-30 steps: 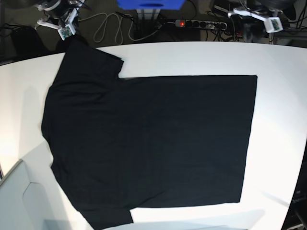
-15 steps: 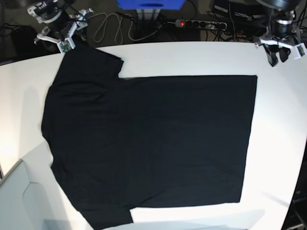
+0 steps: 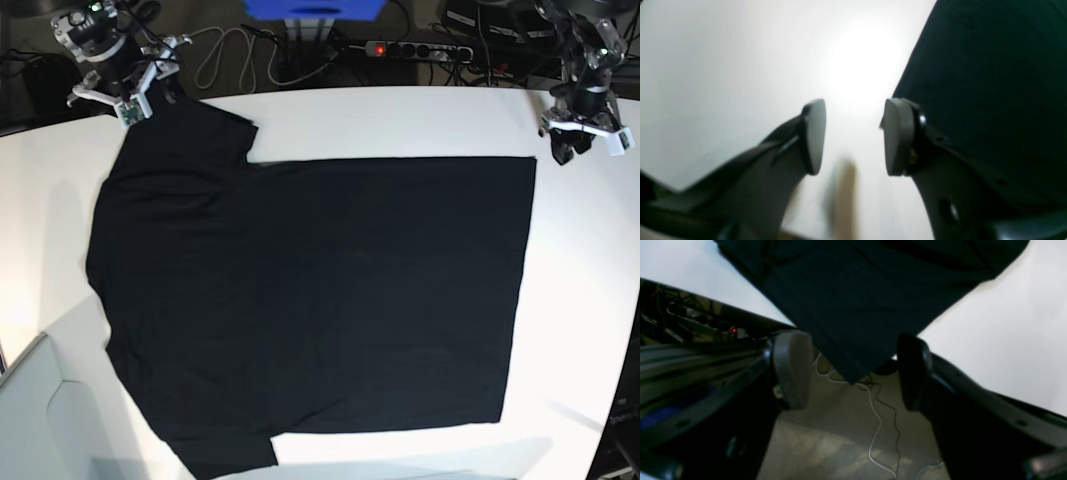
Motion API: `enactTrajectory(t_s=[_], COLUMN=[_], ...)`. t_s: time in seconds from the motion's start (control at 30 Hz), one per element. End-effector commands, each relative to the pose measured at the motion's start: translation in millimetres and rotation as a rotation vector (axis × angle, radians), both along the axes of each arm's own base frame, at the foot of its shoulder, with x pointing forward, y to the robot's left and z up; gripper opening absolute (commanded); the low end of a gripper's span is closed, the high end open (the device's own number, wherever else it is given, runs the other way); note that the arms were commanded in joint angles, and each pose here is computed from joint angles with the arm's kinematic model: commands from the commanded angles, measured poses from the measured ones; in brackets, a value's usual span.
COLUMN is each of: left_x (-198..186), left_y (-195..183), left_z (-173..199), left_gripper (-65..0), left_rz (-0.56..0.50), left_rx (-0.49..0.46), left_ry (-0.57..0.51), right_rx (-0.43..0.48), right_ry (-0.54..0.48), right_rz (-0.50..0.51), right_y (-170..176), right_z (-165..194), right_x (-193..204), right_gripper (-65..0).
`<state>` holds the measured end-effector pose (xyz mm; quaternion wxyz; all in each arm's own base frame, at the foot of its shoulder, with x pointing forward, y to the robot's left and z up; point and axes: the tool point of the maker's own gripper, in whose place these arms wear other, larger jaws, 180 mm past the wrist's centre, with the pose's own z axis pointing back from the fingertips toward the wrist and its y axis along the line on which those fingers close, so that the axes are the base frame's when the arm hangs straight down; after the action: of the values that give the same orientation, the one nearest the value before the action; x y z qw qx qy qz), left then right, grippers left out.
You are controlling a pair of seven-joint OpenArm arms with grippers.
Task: Fold the T-shirt properly
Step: 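Move both grippers down toward the shoulder corners of the black T-shirt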
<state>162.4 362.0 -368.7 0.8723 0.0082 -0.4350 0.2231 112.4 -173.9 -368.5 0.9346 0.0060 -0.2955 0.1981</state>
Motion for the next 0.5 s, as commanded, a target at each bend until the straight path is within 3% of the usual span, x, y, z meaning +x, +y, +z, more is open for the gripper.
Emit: enactTrajectory(t_s=[0.0,0.27,0.47], left_x=[10,35,39], left_y=[6,-28,-30], left_z=[11,-16,-18], left_gripper=[-37.4,-37.4,-37.4], left_rz=[-0.003,-0.109,-0.099], left_rx=[0.021,-0.017,-0.029], left_ry=[-0.045,-0.001,-0.012], right_rx=[0.005,0.015,0.012], right_ry=[-0.017,-0.011,-0.009], right_rz=[0.024,0.01,0.011], right_y=[2,5,4], right_z=[5,4,3], right_x=[1,-2,-2], right_gripper=[-26.2,-26.2,-26.2])
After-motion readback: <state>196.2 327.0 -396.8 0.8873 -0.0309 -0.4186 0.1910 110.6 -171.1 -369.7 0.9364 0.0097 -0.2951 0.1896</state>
